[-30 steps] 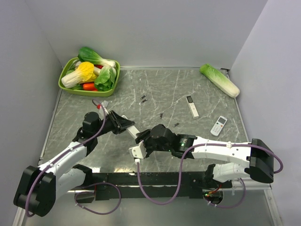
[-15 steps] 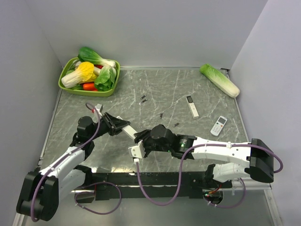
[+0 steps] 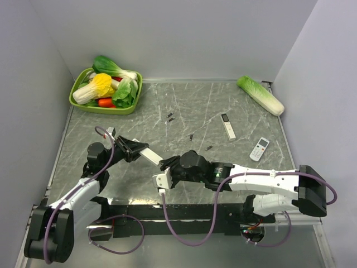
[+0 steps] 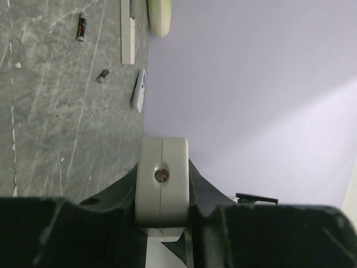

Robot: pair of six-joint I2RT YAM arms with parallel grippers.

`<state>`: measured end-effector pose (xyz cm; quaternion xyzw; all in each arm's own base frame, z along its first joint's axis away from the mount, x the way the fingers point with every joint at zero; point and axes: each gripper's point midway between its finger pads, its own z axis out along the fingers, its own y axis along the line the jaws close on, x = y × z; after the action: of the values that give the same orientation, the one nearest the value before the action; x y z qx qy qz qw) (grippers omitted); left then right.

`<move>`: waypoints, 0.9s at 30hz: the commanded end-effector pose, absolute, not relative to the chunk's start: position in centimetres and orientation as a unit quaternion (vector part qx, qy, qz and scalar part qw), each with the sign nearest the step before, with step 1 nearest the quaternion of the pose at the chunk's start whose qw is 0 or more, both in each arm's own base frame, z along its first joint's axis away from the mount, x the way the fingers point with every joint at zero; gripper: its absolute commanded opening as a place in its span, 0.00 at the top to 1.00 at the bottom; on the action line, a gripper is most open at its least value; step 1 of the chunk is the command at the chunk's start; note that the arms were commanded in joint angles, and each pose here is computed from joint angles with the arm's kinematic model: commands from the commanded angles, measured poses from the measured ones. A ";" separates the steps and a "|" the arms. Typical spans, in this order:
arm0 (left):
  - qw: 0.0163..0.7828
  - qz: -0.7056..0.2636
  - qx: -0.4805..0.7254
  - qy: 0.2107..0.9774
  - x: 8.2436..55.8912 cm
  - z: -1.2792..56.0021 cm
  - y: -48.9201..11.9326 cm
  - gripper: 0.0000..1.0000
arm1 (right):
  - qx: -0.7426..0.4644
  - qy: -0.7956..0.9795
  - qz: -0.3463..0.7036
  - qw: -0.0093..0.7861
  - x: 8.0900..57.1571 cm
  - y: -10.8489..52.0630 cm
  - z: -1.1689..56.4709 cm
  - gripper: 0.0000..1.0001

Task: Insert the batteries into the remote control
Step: Load the battery cover into the remote control.

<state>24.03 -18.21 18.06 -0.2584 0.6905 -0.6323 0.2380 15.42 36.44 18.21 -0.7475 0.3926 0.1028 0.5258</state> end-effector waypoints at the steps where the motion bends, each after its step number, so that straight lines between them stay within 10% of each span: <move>1: 0.293 -0.667 -0.256 0.635 25.4 22.5 -17.0 0.99 | -0.772 0.415 0.123 0.467 13.1 34.7 15.0 0.88; 15: 0.375 -0.582 -0.165 0.702 25.7 21.2 -16.7 0.98 | -0.583 0.568 0.173 0.555 16.6 34.2 24.7 0.47; 20: 0.414 -0.613 -0.173 0.650 25.2 21.8 -16.4 0.98 | -0.308 0.754 0.288 0.504 19.7 33.0 26.3 0.01; 27: 0.458 -0.604 -0.232 0.609 24.9 20.4 -15.3 0.98 | -0.109 0.847 0.361 0.373 20.0 34.8 23.0 0.00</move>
<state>24.06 -16.44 16.09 -0.2381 0.6815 -0.5880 0.3649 21.02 32.96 24.81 -0.2568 0.7828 0.3030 0.4789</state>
